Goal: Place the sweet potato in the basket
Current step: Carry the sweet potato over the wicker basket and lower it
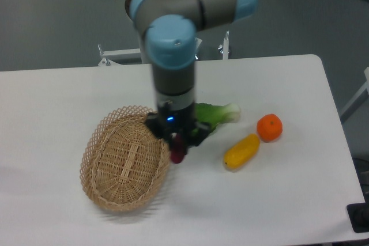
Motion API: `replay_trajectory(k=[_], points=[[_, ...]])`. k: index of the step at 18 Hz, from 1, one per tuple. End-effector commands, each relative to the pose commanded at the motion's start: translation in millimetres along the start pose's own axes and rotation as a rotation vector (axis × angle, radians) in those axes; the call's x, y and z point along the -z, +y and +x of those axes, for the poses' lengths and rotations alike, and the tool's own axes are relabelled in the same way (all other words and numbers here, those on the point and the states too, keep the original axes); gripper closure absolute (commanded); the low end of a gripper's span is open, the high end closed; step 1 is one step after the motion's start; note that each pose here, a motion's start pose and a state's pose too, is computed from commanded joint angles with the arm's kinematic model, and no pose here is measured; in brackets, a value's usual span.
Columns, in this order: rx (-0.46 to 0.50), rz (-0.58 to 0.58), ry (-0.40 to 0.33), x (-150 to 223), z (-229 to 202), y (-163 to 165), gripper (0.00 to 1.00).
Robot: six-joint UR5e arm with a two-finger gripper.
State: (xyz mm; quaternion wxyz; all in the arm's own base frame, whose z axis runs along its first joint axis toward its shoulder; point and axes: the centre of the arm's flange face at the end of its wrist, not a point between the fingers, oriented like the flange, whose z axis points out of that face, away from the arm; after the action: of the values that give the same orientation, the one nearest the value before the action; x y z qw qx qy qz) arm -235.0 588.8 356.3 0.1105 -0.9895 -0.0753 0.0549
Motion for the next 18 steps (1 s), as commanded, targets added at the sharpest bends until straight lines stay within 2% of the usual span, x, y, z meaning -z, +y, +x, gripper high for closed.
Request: replay_trajectory(k=[3,6,12,14,18], points=[[-0.057,0.009,-0.017,-32,37,13,0.69],[-0.113,-0.038,-0.021,-61,60,19,0.67],[-0.232,-0.133,-0.007,-114,86,25,0.66],[-0.257,-0.161,-0.027,-123,97,26,0.66],[-0.318,-0.189,-0.018,-136,104,33,0.66]])
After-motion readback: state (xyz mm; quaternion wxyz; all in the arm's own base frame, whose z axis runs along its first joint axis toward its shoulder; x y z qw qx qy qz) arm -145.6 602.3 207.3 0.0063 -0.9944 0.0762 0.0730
